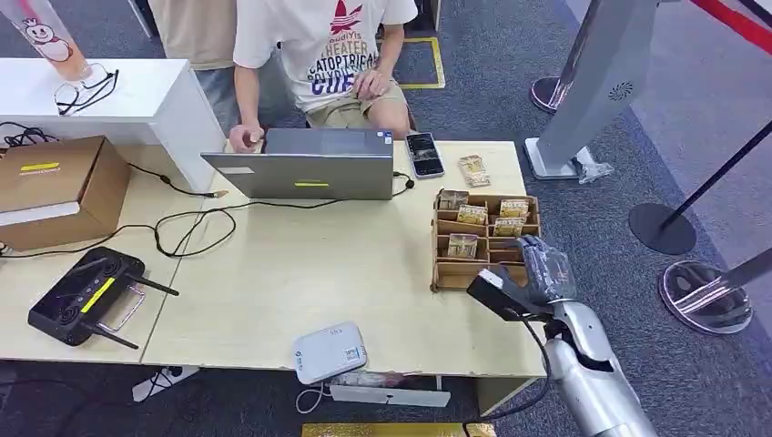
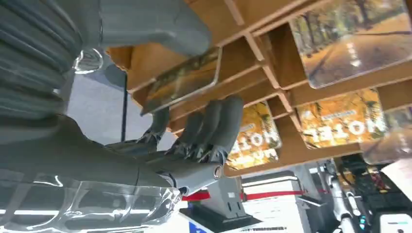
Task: Pass the card to the sensor for recognition and then transmit it.
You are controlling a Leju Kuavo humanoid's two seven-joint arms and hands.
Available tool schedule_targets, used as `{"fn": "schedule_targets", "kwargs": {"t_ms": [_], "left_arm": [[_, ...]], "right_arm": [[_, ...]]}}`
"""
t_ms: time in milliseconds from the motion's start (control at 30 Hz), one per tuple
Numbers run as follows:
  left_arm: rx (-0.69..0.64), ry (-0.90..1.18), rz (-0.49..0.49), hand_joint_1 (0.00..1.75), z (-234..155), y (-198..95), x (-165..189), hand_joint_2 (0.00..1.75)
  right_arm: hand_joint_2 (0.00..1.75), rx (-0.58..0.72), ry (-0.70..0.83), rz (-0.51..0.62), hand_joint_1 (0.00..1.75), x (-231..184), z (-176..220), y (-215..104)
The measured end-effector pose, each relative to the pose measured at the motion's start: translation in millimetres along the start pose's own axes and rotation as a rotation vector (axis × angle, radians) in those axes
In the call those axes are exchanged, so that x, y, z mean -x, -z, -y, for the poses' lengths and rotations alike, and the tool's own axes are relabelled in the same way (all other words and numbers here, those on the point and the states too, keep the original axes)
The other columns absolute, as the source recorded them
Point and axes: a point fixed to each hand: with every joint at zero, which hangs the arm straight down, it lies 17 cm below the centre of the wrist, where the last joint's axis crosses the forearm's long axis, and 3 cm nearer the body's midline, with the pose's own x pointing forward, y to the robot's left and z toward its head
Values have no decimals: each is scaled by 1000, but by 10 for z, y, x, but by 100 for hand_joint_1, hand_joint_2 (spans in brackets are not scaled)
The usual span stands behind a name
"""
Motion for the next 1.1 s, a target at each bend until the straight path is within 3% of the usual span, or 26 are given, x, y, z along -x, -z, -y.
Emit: {"fn": "schedule_targets", "kwargs": {"t_ms": [33, 367, 500, 1100], "left_arm": [[0, -1, -1, 0, -1, 0, 3, 0], [-5, -1, 1, 0, -10, 1, 6, 0], [-6, -2, 0, 0, -11, 1, 6, 0], [-8, -19, -8, 0, -19, 3, 23, 0]], "right_arm": [[175, -2, 0, -2, 129, 5, -10, -16], [175, -7, -20, 1, 162, 10, -1, -53], [175, -9, -21, 4, 155, -2, 5, -45], [175, -11, -19, 49, 155, -141, 58, 43]]}}
